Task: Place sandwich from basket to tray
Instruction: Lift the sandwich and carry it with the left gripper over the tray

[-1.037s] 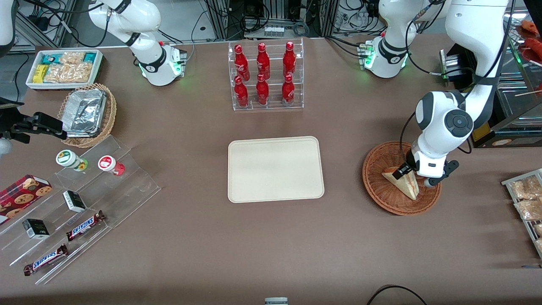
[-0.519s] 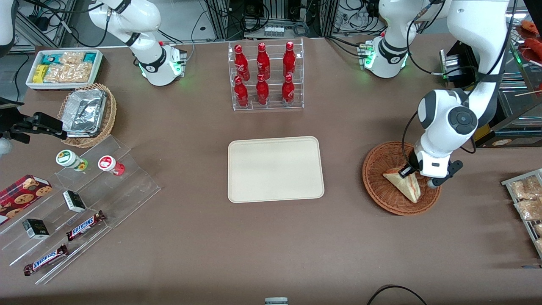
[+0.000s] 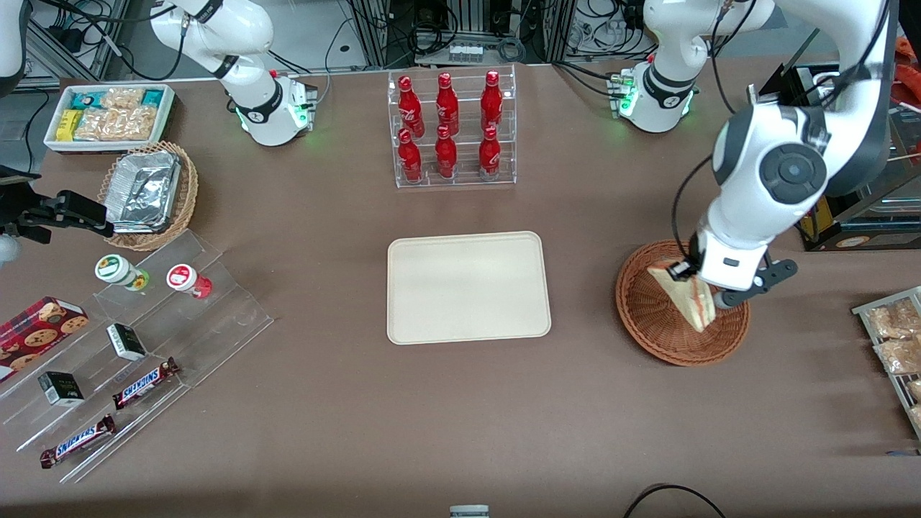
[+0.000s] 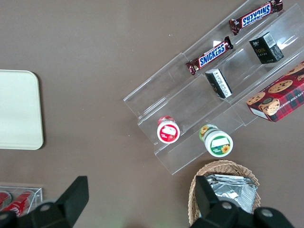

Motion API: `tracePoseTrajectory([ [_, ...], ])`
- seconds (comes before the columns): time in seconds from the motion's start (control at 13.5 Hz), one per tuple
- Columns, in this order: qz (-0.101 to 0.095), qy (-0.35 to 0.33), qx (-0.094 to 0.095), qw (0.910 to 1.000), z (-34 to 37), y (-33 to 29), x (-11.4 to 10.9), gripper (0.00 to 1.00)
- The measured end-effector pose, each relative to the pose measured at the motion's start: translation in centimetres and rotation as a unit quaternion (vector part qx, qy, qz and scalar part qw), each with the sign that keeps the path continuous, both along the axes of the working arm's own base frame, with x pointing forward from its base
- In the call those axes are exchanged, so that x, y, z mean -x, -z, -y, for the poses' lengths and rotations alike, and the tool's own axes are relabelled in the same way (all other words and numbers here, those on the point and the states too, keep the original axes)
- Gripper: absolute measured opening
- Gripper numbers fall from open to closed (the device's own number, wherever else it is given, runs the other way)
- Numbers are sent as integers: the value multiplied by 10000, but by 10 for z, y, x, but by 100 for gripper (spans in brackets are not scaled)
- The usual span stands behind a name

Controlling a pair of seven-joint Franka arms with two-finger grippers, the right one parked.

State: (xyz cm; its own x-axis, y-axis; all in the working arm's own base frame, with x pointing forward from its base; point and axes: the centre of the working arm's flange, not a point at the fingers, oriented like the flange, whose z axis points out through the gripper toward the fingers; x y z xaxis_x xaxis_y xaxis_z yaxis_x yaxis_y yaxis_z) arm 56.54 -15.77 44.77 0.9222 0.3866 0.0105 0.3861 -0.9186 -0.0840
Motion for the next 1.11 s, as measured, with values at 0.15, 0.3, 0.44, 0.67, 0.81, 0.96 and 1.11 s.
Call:
tracePoseTrajectory([
  [0.15,24,341,52,9994,42,-17,8,15],
  [0.3,31,643,109,9979,76,-20,19,15],
  [0.44,25,893,176,9958,104,-21,28,15],
  [0.67,4,1104,301,9934,149,-18,37,15],
  [0.81,-18,1187,261,9926,180,-4,41,15],
  [0.96,-21,1301,154,9914,216,19,48,15],
  [1.11,-16,1485,67,9889,257,48,57,15],
])
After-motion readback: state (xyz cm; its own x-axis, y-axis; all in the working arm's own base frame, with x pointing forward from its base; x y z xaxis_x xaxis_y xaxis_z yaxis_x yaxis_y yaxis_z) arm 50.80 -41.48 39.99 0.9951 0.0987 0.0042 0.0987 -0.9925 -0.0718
